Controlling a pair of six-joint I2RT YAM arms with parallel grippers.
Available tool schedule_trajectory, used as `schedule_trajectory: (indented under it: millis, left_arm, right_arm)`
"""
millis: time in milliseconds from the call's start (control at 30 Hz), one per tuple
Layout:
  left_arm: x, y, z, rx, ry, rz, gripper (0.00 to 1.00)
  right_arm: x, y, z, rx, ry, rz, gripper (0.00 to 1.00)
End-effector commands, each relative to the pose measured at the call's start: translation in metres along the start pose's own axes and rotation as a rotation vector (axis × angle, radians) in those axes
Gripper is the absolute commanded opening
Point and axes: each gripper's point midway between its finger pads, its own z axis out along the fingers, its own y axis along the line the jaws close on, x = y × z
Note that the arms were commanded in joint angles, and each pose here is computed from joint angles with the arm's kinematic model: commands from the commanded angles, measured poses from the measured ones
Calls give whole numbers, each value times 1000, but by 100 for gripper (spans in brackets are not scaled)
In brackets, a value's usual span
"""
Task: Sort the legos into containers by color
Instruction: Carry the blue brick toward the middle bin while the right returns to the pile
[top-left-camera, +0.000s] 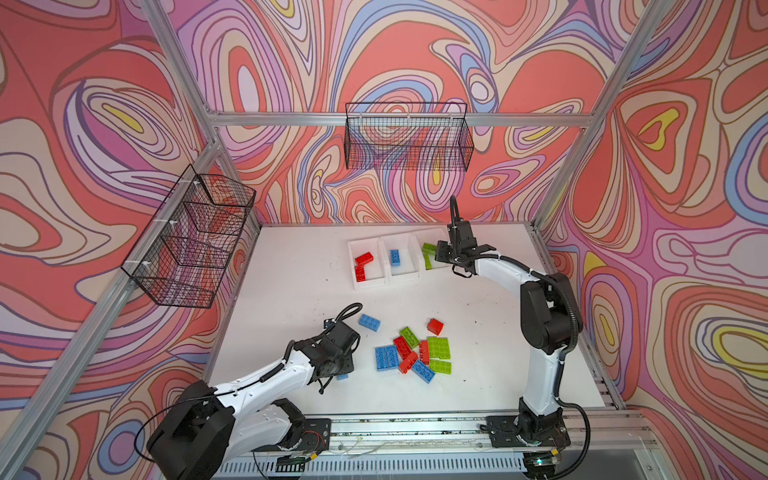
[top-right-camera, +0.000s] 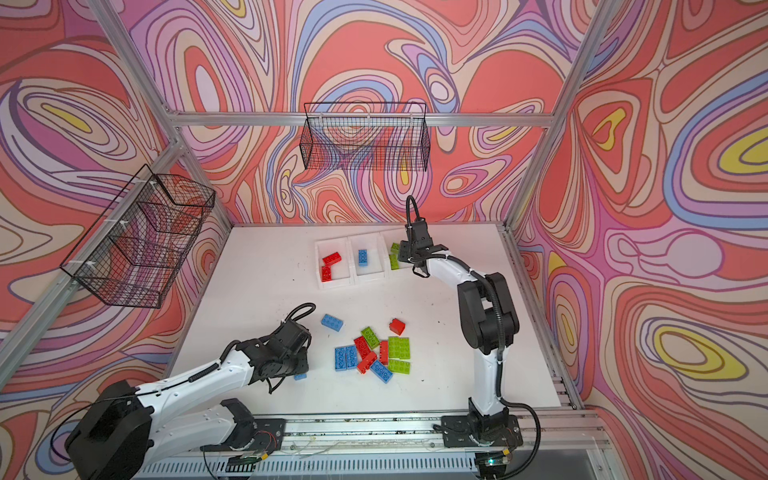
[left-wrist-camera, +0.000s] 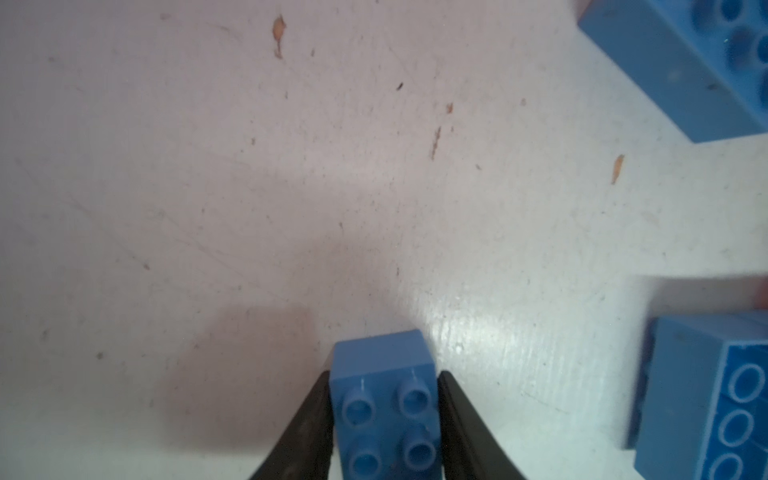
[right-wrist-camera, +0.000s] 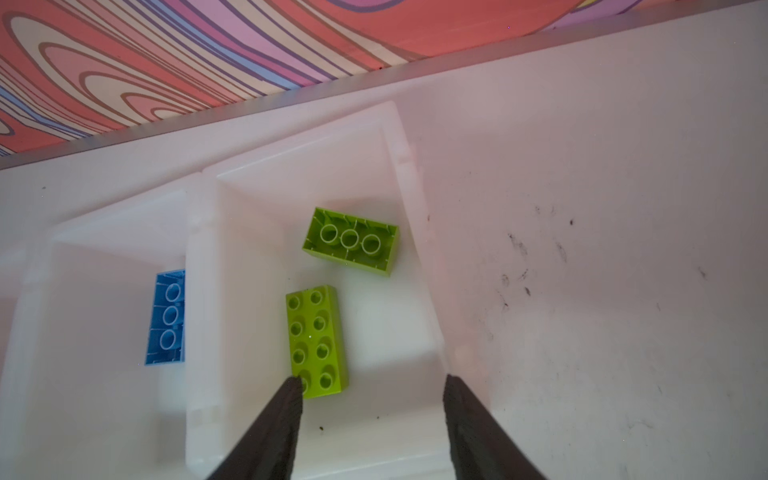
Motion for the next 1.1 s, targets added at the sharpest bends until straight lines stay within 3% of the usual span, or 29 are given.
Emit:
schedule_trajectory:
  millis: [0,267,600,867,1067]
  left_arm:
    - [-2,-6,0,0,14,33,32]
    - [-67,-49,-42,57,-148,141,25]
    - [-195,-127,-73,203,-339,291,25]
    - [-275,-211,-49,299,-402,382,25]
    - [-313,-247,-12,350,-417,367,27]
  right_arm:
    - [-21,5,-21,-33,-63,30,57]
    - [-1,-5,-41,-15,-19,5,57]
    - [51,-15,-74,-60,78,10,56]
    - [92,-13,-93,-123,152,11,56]
    - [129,-3,-105,-147,270,-101,57]
